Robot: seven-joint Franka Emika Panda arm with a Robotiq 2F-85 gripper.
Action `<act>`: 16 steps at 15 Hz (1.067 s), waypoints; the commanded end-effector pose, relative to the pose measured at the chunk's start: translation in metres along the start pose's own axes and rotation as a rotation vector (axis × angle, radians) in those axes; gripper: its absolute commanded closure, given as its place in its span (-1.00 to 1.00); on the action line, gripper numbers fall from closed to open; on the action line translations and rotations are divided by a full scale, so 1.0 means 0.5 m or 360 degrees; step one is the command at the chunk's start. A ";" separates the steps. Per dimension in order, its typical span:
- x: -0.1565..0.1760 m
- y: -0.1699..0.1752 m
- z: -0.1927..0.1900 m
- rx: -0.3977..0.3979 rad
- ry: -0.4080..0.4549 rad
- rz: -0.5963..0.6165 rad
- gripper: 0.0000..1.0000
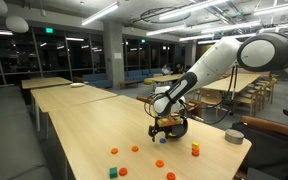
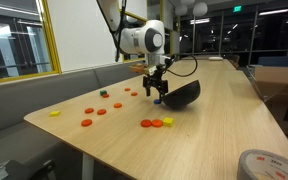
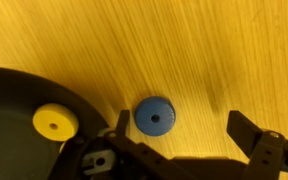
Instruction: Put the two yellow, the green and one orange circle into the bowl.
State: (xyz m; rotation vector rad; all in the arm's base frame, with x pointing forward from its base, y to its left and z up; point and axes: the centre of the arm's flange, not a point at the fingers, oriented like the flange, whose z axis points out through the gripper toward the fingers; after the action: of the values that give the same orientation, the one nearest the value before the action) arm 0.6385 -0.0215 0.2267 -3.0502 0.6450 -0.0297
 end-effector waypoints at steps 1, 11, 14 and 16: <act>-0.005 0.002 -0.010 -0.0014 0.0060 0.0054 -1.00; 0.001 0.009 0.009 -0.0015 0.0066 0.0118 -1.00; 0.003 0.010 0.011 -0.0012 0.0068 0.0124 -1.00; 0.004 0.010 0.012 -0.0012 0.0068 0.0125 -1.00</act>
State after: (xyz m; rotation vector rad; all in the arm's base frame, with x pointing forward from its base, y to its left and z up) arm 0.6368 -0.0268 0.2216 -3.0393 0.7405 -0.0518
